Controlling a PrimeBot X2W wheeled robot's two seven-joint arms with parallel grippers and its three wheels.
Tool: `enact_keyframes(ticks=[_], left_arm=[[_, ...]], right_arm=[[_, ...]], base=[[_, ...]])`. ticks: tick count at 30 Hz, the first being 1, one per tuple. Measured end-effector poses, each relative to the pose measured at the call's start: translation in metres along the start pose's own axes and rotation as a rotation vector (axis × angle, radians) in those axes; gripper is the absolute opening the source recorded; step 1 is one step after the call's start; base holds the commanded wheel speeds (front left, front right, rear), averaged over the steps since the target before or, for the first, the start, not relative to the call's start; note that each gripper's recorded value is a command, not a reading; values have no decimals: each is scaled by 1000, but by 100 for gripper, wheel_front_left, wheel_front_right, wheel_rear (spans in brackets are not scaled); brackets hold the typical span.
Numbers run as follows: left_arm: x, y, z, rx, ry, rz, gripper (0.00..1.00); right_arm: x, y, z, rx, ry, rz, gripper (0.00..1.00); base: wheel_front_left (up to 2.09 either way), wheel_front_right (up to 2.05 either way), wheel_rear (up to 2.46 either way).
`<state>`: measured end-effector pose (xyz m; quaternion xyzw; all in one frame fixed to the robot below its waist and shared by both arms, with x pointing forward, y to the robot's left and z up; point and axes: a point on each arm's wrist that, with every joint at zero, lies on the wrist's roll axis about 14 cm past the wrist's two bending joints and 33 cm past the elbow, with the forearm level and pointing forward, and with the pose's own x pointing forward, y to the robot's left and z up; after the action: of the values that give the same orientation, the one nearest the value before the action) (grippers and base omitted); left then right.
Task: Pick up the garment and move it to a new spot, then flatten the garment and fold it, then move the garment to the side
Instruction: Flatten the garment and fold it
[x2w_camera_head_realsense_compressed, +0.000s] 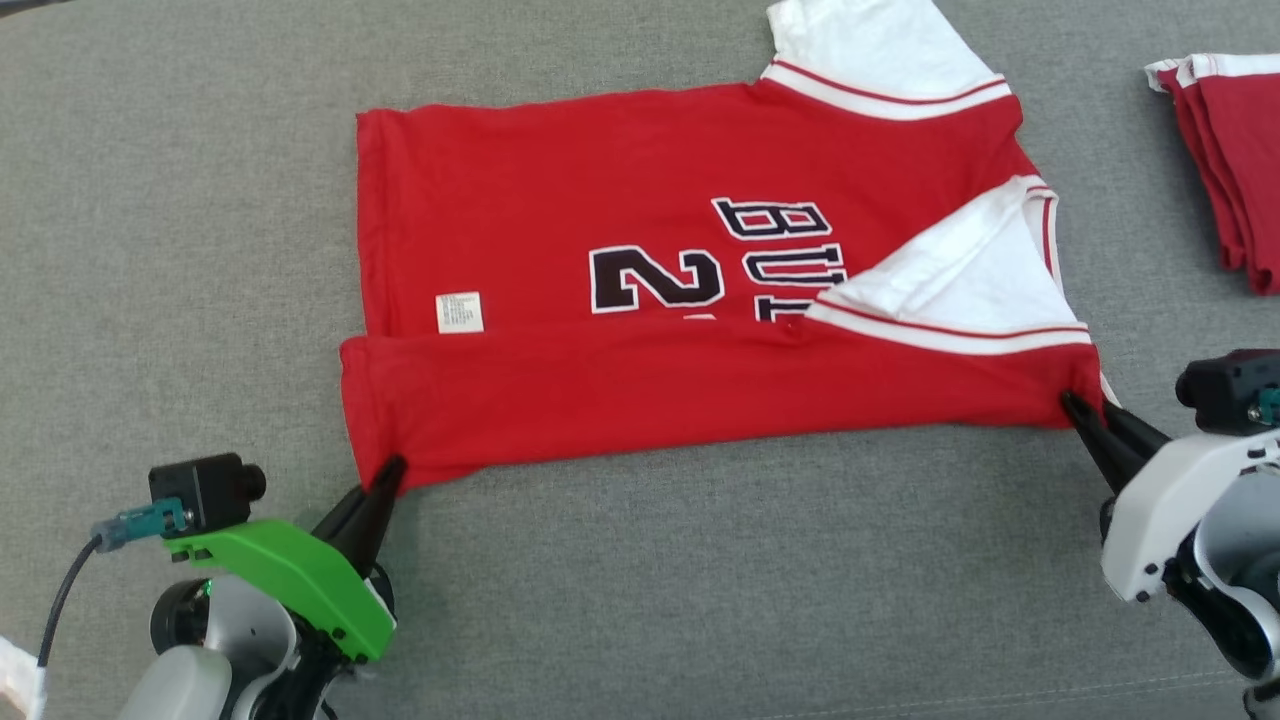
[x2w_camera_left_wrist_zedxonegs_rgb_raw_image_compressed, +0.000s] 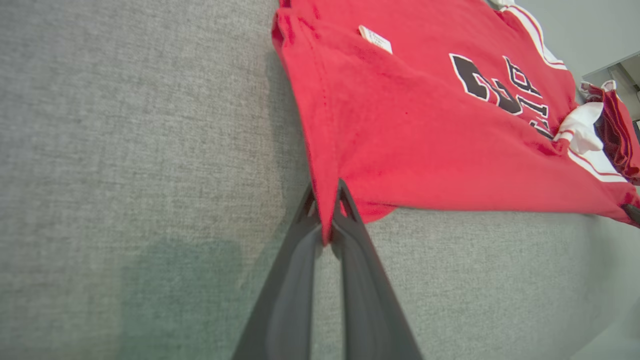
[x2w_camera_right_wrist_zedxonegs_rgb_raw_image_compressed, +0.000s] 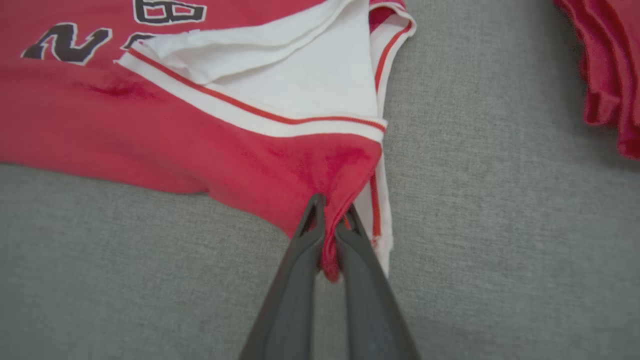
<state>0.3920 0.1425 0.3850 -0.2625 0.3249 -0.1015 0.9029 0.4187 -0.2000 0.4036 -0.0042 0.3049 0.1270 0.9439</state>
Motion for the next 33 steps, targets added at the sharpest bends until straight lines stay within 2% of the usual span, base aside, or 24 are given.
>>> enact_keyframes(ticks=[4,13,14,15,16,17,22,24,27,31,33], left_arm=[[-17,-1,-12,-12,25,-5,0],[-59,-29,-71,-162,142,-46,0],[-61,-31,-75,-172,155,-51,0],[-63,-33,-78,-179,161,-53,11],[-63,-32,-79,-178,159,-47,39],[-64,-29,-77,-169,147,-34,100],[-61,-8,-50,-115,57,37,100],[-61,3,-33,-75,30,57,100],[-55,12,-1,9,-21,63,100],[-32,9,46,105,-92,39,100],[-12,6,64,147,-108,22,100]], right_arm=[[-20,-8,-17,6,58,6,0],[-60,-16,-76,36,237,24,0],[-62,-19,-79,31,248,16,9],[-63,-23,-83,15,257,3,100],[-65,-28,-87,-16,275,-12,100],[-66,-32,-91,-40,291,-24,100],[-67,-42,-89,-17,316,-59,100],[-65,-48,-71,30,288,-73,100],[-53,-52,-13,35,163,-68,100],[-34,-66,57,-118,53,-123,100],[-13,-64,93,-143,-19,-137,100]], base=[[0,0,0],[0,0,0],[0,0,0],[0,0,0],[0,0,0],[0,0,0],[0,0,0],[0,0,0],[0,0,0],[0,0,0],[0,0,0]])
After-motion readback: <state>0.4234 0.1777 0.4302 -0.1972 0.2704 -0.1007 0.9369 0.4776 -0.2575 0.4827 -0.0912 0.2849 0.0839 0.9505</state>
